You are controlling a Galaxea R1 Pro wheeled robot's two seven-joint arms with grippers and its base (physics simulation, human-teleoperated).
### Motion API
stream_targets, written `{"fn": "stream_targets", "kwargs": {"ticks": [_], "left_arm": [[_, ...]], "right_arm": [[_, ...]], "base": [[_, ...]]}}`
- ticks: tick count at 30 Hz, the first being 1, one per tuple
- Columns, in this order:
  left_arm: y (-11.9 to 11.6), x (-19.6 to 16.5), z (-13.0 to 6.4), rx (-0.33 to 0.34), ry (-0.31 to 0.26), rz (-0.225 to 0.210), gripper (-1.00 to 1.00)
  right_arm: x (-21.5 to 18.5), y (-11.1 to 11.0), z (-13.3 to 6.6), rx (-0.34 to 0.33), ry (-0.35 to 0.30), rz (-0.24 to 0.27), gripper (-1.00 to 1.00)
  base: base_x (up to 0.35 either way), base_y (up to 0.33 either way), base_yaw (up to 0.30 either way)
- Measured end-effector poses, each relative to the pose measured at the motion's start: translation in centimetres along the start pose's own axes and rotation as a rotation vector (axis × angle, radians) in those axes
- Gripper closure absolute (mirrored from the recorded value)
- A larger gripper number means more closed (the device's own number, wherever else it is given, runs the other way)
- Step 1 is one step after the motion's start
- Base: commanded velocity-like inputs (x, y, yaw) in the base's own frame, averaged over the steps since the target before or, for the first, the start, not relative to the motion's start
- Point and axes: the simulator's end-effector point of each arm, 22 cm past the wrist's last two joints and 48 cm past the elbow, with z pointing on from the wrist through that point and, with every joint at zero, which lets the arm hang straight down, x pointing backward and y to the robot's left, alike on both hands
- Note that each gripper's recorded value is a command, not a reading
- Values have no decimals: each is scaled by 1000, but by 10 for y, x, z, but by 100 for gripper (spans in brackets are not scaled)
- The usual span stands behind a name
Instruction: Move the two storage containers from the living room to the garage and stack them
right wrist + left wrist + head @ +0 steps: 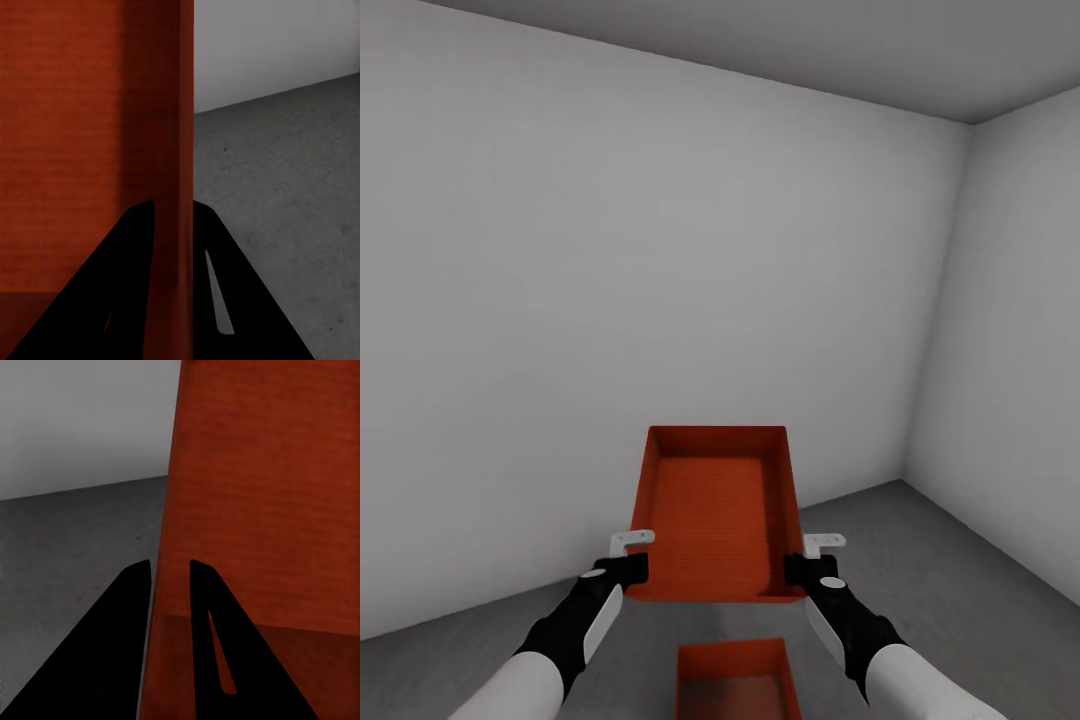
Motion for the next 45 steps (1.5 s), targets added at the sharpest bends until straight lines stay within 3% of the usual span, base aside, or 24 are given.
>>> {"fn": "stream_targets", "kwargs": {"ticks": [28,45], "left_arm": [[-4,1,0,-2,0,1,100],[-4,1,0,-1,0,-1,100]], "right_arm": [[0,-4,1,-1,1,-1,100],[0,-4,1,-1,1,-2,100]], "base": [[34,0,0],[0,-154,0]]}}
